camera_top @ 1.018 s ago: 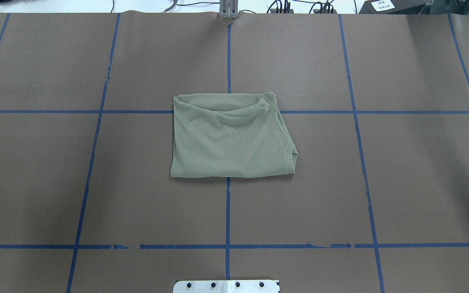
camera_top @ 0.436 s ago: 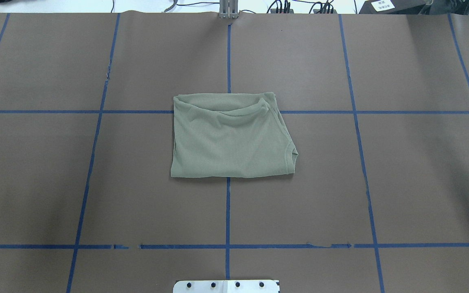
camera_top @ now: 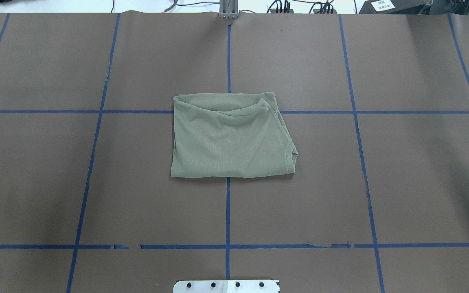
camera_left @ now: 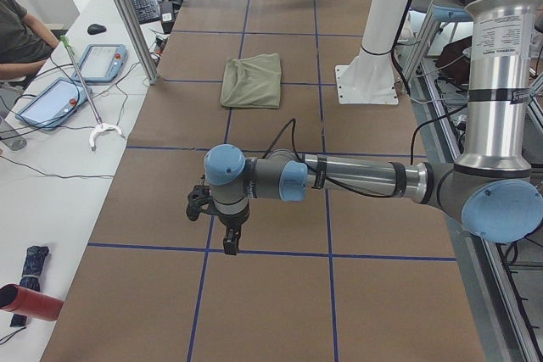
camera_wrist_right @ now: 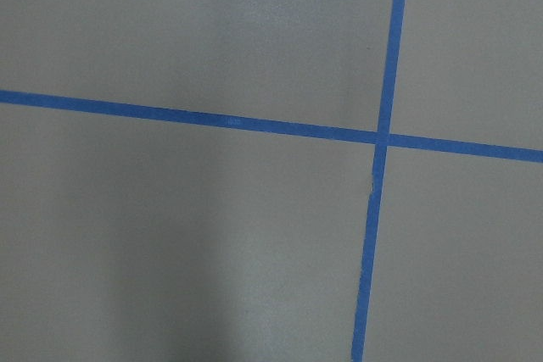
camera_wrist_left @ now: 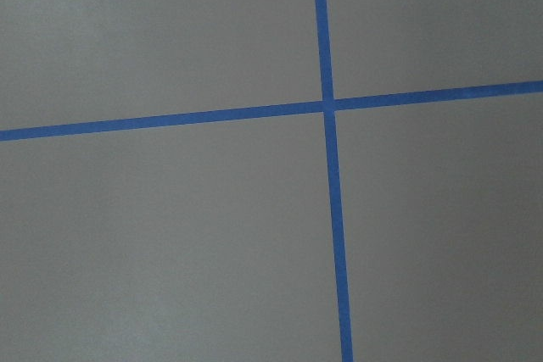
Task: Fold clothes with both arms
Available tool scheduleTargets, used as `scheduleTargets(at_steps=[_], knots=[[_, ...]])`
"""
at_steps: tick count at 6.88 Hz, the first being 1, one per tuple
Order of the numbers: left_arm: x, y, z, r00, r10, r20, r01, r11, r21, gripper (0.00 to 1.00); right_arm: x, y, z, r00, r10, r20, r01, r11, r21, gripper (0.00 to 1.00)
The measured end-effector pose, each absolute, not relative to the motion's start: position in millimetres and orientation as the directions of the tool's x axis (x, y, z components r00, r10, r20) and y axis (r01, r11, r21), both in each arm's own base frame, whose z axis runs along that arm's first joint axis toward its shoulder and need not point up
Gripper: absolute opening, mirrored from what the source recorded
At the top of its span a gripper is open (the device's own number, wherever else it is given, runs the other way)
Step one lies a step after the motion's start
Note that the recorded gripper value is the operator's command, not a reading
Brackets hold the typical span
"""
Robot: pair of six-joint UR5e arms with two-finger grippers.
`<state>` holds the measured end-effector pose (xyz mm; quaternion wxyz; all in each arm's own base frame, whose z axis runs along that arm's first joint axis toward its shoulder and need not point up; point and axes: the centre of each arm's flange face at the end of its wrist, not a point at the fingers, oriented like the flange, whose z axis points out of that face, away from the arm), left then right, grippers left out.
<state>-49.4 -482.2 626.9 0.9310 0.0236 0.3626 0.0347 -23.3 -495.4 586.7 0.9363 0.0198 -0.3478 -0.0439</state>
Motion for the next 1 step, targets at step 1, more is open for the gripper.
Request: scheduleTargets(at_steps=[1], knots=[[-48.7, -483.2, 625.7, 0.731, 0.083, -0.678, -0.047, 0.996, 0.071, 1.00, -23.3, -495.4, 586.6, 0.754, -0.095, 0.650, 0.068, 0.995, 0.067, 1.00]])
